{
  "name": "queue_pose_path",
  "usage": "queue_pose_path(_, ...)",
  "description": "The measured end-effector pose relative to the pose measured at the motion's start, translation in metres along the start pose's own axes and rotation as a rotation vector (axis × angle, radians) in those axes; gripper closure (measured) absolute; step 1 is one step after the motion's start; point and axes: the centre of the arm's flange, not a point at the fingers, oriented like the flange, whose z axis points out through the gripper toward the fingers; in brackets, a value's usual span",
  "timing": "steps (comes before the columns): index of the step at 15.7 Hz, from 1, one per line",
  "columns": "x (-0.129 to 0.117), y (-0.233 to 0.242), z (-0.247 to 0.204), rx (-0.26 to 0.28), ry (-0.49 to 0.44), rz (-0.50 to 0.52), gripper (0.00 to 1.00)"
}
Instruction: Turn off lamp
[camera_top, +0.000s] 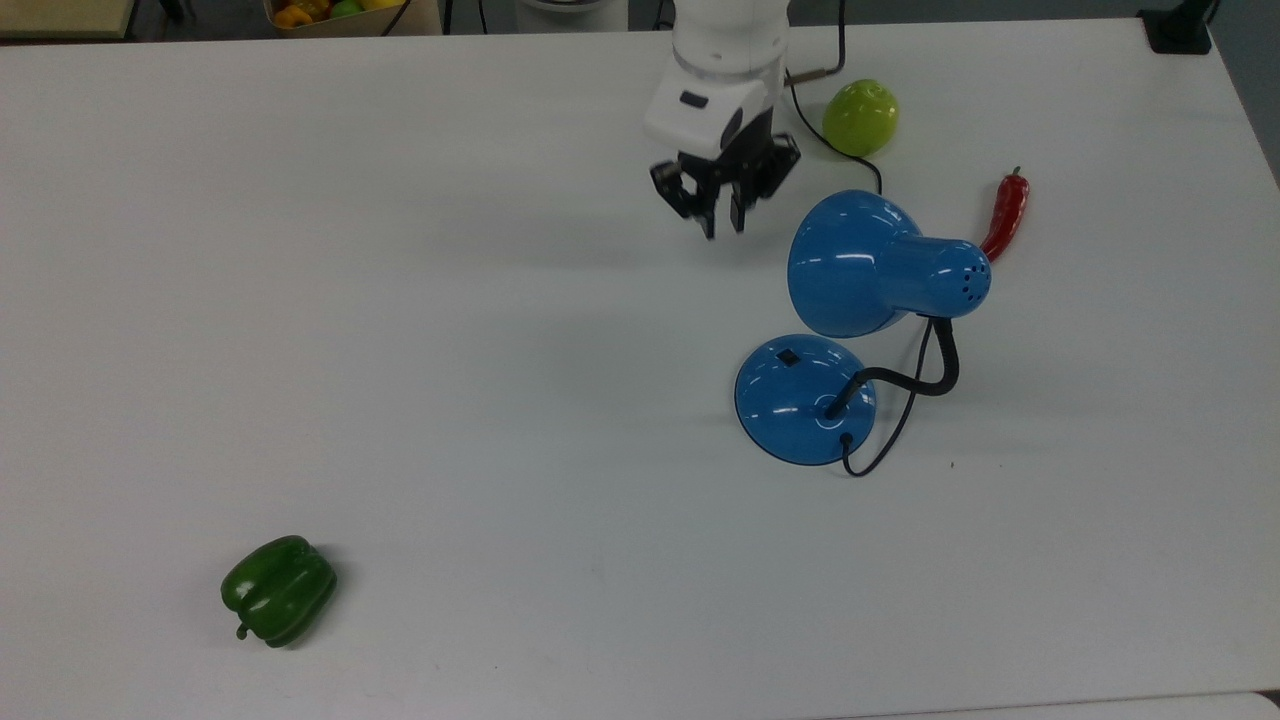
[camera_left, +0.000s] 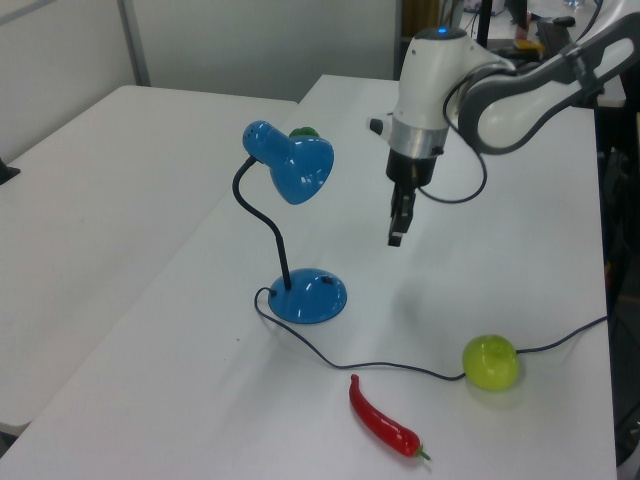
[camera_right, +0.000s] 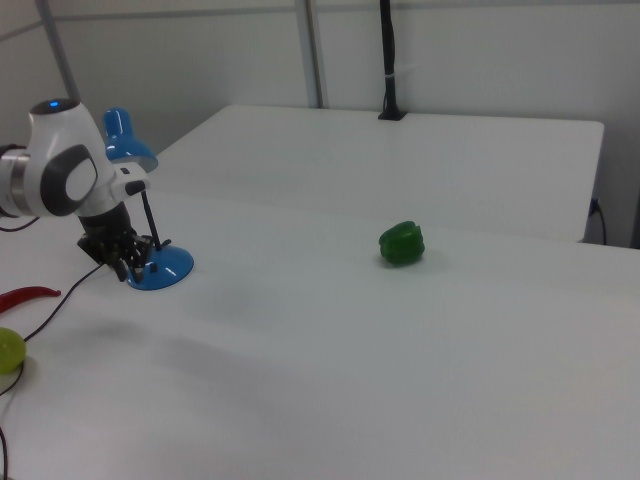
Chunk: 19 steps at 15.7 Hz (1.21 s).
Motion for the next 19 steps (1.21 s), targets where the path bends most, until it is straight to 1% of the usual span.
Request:
queue_pose_path(2,-0.012,0.006,-0.022,-0.008,-0.056,0.012,0.5)
queue_pose_path(5,-0.028,0.022,-0.063,-0.019,-0.11,0.048,0.19)
queue_pose_path(7,-0.036,0.034,-0.098,-0.024,-0.141,0.077,0.01)
queue_pose_path(10,-0.045,0.051,-0.147,-0.029,-0.174,0.118,0.0)
queue_pose_path(13,-0.053,0.072,-0.187,-0.036,-0.2,0.217,0.0)
queue_pose_path(16,-0.055,0.098,-0.222,-0.041,-0.171,0.298,0.0)
queue_pose_path(19,-0.058,0.127,-0.238,-0.039,-0.138,0.354,0.0)
